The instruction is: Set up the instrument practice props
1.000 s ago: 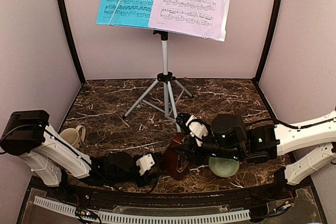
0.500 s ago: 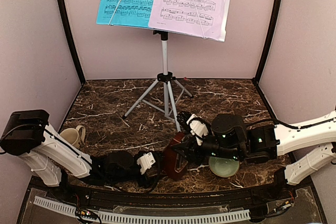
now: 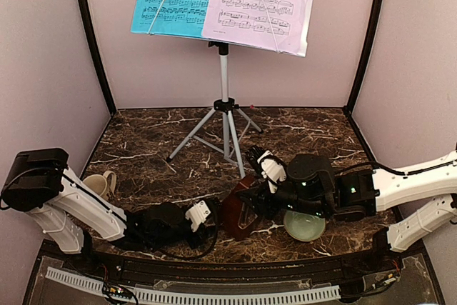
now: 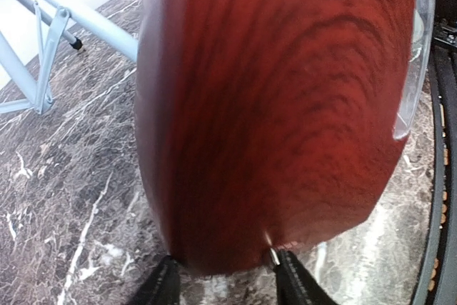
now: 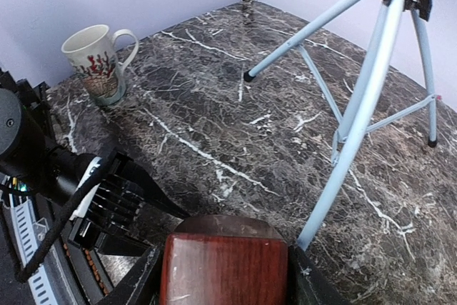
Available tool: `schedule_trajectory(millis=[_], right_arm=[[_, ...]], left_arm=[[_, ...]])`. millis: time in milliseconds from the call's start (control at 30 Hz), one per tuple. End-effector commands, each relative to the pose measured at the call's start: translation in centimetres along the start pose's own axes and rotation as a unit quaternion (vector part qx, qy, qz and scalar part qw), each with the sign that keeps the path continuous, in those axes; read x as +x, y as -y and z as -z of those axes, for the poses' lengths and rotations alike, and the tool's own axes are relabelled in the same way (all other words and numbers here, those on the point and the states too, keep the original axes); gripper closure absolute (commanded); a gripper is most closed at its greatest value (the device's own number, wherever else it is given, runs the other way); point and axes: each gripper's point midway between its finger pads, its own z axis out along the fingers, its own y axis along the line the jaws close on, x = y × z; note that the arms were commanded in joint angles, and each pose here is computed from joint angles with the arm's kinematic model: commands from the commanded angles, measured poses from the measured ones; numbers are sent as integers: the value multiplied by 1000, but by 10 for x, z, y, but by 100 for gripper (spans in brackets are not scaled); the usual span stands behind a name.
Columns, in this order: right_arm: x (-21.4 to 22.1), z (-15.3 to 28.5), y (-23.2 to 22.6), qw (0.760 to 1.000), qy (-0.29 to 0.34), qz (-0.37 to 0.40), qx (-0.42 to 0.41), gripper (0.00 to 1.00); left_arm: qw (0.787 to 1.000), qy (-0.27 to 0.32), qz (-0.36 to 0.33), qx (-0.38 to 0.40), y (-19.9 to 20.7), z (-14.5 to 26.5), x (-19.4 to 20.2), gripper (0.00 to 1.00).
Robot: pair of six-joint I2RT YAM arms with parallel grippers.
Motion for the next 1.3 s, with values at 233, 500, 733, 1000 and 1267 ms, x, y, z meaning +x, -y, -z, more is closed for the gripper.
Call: schedule_trajectory(millis=[233,500,733,1000,1267], right_arm=[[-53,-7,-11,994,80,-76,0,87],[-57,-24,-6,982,62,-118,130,82],[-64,-38,-5,959,51,-163,226,71],[-51,-69,-15,949,21,-181,256,60],[-44,-89,-25,949,-9,-173,265,28]], left_arm=[[1000,23,20,-4,-20,13,-17,30],[996,52,74,-25,-41,44,-25,16],[986,71,134,-64,-70,70,-33,14],[982,74,159,-75,-81,78,-37,14],[980,68,170,-78,-85,80,-39,13]])
